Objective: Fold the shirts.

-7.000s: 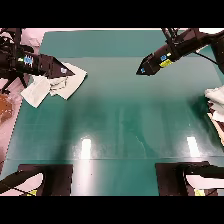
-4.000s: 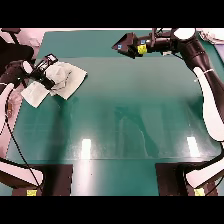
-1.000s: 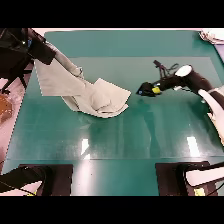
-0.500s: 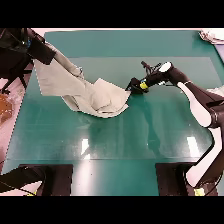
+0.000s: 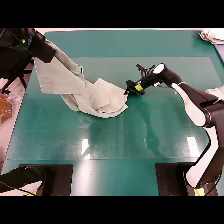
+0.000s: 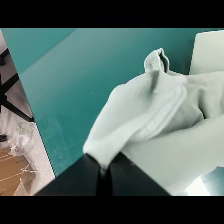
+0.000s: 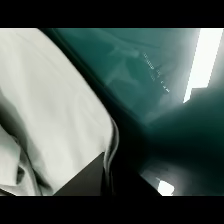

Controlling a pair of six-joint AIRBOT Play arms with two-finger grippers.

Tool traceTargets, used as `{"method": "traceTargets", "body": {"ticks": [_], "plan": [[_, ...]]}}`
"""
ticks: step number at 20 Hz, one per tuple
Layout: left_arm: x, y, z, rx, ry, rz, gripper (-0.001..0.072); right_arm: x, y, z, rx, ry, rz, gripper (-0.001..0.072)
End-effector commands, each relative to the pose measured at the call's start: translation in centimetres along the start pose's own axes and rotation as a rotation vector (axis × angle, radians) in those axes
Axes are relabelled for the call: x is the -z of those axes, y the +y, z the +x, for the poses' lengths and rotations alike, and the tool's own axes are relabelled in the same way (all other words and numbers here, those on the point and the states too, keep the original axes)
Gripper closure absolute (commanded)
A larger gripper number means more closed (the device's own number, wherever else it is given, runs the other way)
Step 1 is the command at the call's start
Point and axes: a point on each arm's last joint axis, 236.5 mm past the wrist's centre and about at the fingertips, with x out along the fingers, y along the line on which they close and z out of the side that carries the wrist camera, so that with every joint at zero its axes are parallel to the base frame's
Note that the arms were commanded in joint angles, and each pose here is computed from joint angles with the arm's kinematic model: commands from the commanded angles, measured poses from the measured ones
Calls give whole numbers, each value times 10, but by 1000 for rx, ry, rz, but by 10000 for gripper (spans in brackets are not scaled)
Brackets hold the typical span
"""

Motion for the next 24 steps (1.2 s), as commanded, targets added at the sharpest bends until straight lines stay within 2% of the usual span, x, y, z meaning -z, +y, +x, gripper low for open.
{"method": "traceTargets", "body": {"ticks": [1, 6, 10, 14, 17, 21, 24], "plan": [[0, 0, 0, 0, -2, 0, 681, -6, 26, -24, -32, -51, -28, 692], [-2, -9, 0, 40, -11, -3, 681, -37, 73, -146, -68, -344, -130, 692], [-1, -34, 13, 117, -3, 6, 681, -39, 80, -251, -67, -547, -150, 692], [1, -63, 30, 199, 1, -33, 683, -18, 75, -327, -42, -661, -153, 692], [-30, -68, 13, 247, -142, -68, 683, 2, 73, -383, -12, -771, -156, 692], [-57, -46, -33, 231, -324, -125, 683, 36, 75, -455, 49, -951, -170, 692], [-49, -17, -68, 205, -378, -187, 682, 68, 81, -504, 105, -1096, -176, 692]]}}
